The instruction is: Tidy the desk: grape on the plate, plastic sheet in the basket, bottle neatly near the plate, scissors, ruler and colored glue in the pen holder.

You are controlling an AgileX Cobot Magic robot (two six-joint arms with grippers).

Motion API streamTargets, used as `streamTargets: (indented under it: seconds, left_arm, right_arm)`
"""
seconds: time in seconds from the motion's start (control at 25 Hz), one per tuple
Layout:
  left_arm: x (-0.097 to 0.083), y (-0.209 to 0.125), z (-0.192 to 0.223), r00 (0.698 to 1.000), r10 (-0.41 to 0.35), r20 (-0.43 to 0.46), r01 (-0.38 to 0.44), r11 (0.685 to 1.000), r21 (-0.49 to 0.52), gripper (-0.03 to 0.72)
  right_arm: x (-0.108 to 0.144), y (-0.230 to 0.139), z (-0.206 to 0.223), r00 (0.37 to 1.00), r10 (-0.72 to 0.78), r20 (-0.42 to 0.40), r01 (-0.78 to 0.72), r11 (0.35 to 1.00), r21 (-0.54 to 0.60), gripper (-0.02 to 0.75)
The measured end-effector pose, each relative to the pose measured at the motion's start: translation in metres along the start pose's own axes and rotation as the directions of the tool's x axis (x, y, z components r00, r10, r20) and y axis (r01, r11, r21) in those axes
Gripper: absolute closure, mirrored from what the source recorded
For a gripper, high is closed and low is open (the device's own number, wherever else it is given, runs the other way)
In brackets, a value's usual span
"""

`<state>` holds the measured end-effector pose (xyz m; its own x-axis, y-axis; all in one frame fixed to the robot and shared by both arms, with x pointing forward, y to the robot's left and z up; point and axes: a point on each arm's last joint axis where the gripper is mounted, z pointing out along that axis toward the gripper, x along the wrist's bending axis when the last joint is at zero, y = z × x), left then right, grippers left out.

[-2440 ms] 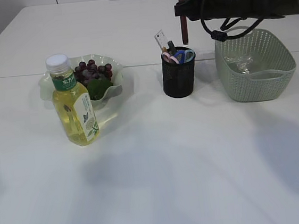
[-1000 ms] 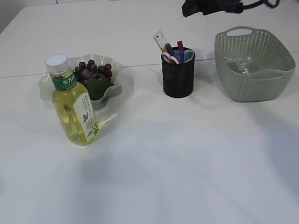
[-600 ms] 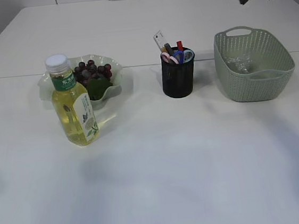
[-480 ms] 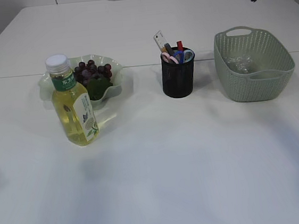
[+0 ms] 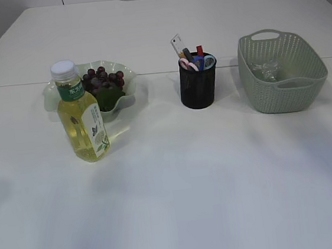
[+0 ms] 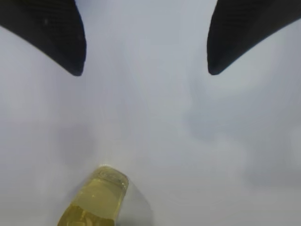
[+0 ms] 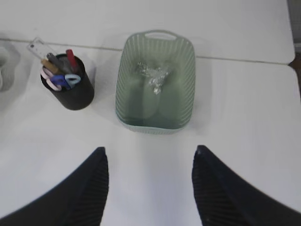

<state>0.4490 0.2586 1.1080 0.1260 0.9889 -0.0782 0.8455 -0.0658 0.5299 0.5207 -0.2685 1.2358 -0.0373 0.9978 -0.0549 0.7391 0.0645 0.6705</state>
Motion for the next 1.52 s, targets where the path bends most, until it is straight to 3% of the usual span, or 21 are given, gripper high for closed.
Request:
streamTargets:
  seconds: [0.2, 0.36, 0.52, 0.88, 1.16, 1.52]
  left_arm:
    - [0.000, -0.006, -0.023, 1.000, -0.021, 0.011, 0.021, 0.996, -0.083, 0.102]
    - [0.002, -0.020, -0.045, 1.000, -0.006, -0.015, 0.005, 0.996, -0.092, 0.102]
    - [0.004, -0.037, -0.073, 1.000, -0.002, -0.020, -0.001, 0.987, -0.159, 0.103]
    - [0.007, -0.085, -0.127, 1.000, -0.001, -0.007, -0.001, 0.958, -0.288, 0.105]
    - [0.010, -0.123, -0.159, 1.000, 0.003, 0.000, -0.003, 0.903, -0.430, 0.125]
    - [0.016, -0.174, -0.137, 1.000, 0.002, -0.013, -0.007, 0.903, -0.430, 0.126]
  right_arm:
    - [-0.010, -0.016, -0.068, 0.998, 0.056, 0.002, -0.055, 0.987, -0.149, 0.289]
    - [-0.016, -0.035, -0.115, 0.997, 0.078, -0.011, -0.078, 0.963, -0.256, 0.289]
    - [-0.020, -0.068, -0.142, 0.996, 0.085, -0.021, -0.088, 0.951, -0.297, 0.289]
    - [-0.023, -0.179, -0.149, 0.995, 0.093, -0.047, -0.102, 0.960, -0.262, 0.289]
    - [-0.025, -0.264, -0.151, 0.992, 0.103, -0.075, -0.123, 0.933, -0.337, 0.289]
    - [-0.025, -0.333, -0.161, 0.984, 0.096, -0.149, -0.158, 0.858, -0.488, 0.289]
